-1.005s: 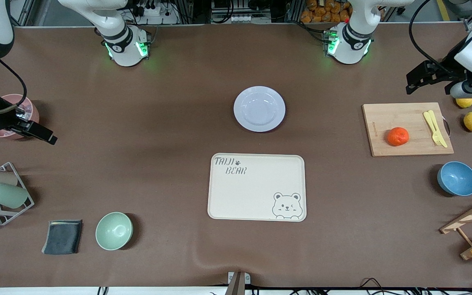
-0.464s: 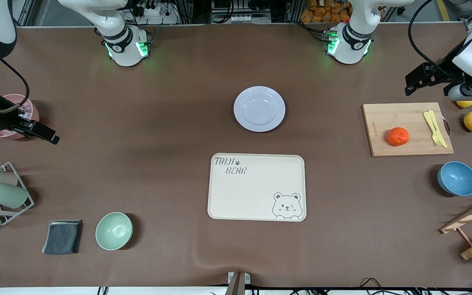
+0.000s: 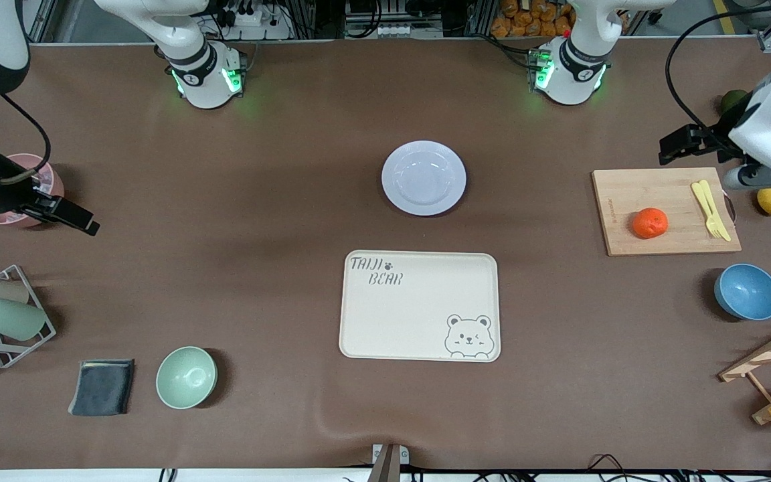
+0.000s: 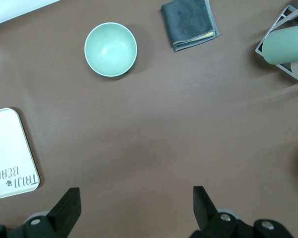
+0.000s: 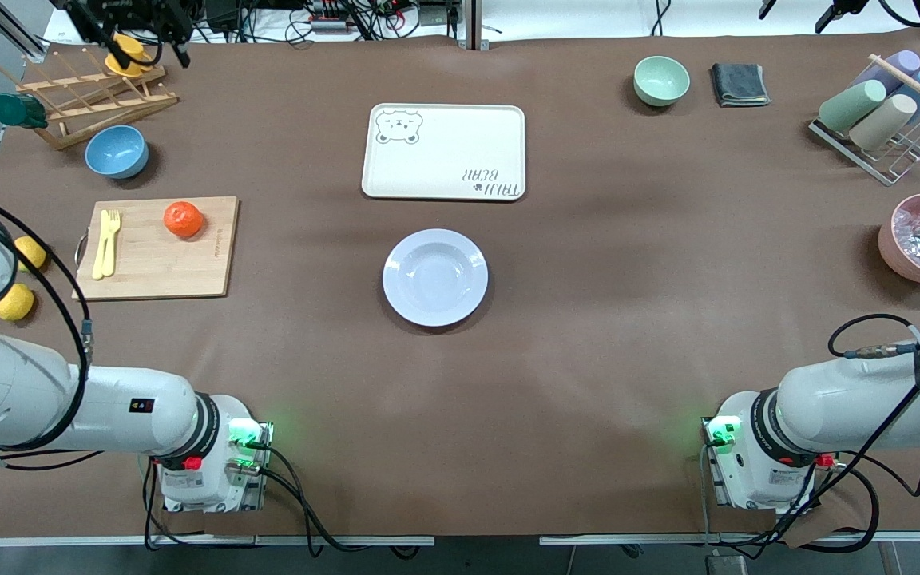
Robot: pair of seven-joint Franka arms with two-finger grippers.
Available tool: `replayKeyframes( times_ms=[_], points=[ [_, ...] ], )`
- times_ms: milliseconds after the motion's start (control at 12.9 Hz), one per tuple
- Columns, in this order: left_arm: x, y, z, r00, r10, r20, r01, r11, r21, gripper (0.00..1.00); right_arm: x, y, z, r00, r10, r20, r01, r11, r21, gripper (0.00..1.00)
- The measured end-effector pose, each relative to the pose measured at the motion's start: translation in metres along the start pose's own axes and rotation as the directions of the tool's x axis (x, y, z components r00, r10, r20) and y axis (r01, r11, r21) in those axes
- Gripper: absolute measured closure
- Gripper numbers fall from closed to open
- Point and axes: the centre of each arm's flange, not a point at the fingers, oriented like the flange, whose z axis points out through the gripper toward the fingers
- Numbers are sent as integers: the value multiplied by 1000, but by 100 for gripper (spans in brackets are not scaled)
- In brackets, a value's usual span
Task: Place orange and plate with both arms
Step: 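Reach the left gripper to the orange on the wooden cutting board, then close the left gripper around the orange and lift it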
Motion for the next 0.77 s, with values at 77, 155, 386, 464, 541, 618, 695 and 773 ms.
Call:
replayKeyframes(
  times_ms=[77, 155, 386, 464, 541, 618, 695, 773],
  points=[
    [4, -12, 15, 1000, -7, 13, 7, 1000, -3, 0, 0, 0, 0, 1000, -2, 2, 2, 1000, -1, 0],
    [7, -21, 31, 1000, -8, 18, 8, 1000, -6, 0, 0, 0, 0, 1000, -5, 3, 5, 1000, -1, 0],
    [10, -40, 84, 999, -23, 29, 23, 1000, -10, 0, -1, 1, 1, 1000, -13, 7, 13, 1000, -2, 0],
    [8, -45, 102, 999, -29, 29, 29, 1000, -2, 0, -1, 1, 1, 1000, -13, 10, 13, 1000, -3, 0],
    [7, -49, 120, 999, -33, 25, 33, 999, 10, 0, -1, 1, 2, 1000, -13, 15, 13, 1000, -4, 0],
    [6, -53, 139, 999, -35, 17, 35, 999, 19, 0, -2, 1, 3, 1000, -13, 21, 14, 1000, -6, 0],
    [6, -56, 159, 999, -37, 3, 37, 999, 23, 0, -3, 1, 3, 1000, -14, 25, 14, 1000, -7, 0],
    [5, -61, 178, 999, -45, -16, 45, 999, 22, 0, -3, 1, 4, 999, -14, 29, 14, 1000, -8, 0]
  ],
)
